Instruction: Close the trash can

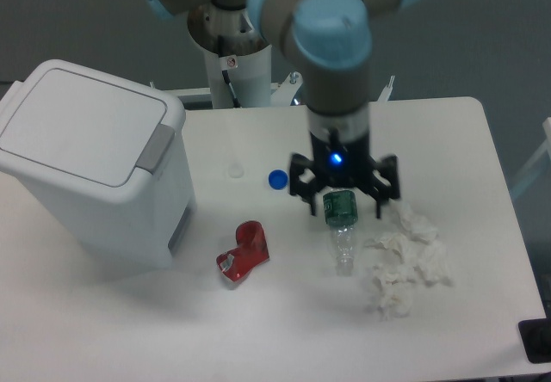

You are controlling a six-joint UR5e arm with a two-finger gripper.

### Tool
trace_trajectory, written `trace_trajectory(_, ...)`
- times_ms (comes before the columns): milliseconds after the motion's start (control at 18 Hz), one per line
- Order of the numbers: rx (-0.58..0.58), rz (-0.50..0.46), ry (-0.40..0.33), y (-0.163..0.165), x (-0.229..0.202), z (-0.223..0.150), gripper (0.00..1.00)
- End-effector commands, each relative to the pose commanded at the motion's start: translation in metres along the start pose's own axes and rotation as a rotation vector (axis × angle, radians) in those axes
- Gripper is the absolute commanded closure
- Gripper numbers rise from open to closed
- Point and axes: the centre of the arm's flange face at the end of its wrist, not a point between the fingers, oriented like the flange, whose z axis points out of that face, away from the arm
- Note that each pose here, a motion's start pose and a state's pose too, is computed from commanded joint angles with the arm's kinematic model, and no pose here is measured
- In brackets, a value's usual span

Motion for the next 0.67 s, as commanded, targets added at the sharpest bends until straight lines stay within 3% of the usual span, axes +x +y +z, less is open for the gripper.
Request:
trace_trajectory(167, -0.065, 0.115, 0.028, 0.003, -0.019, 0.052, 0.00)
trace_trajectory(444, -0.065, 0.194, 0.037, 0.013, -0.039, 0.052, 0.00)
trace_trajectory(667, -0.073, 0.273, 0.102, 0.022, -0.040, 0.059, 0.00)
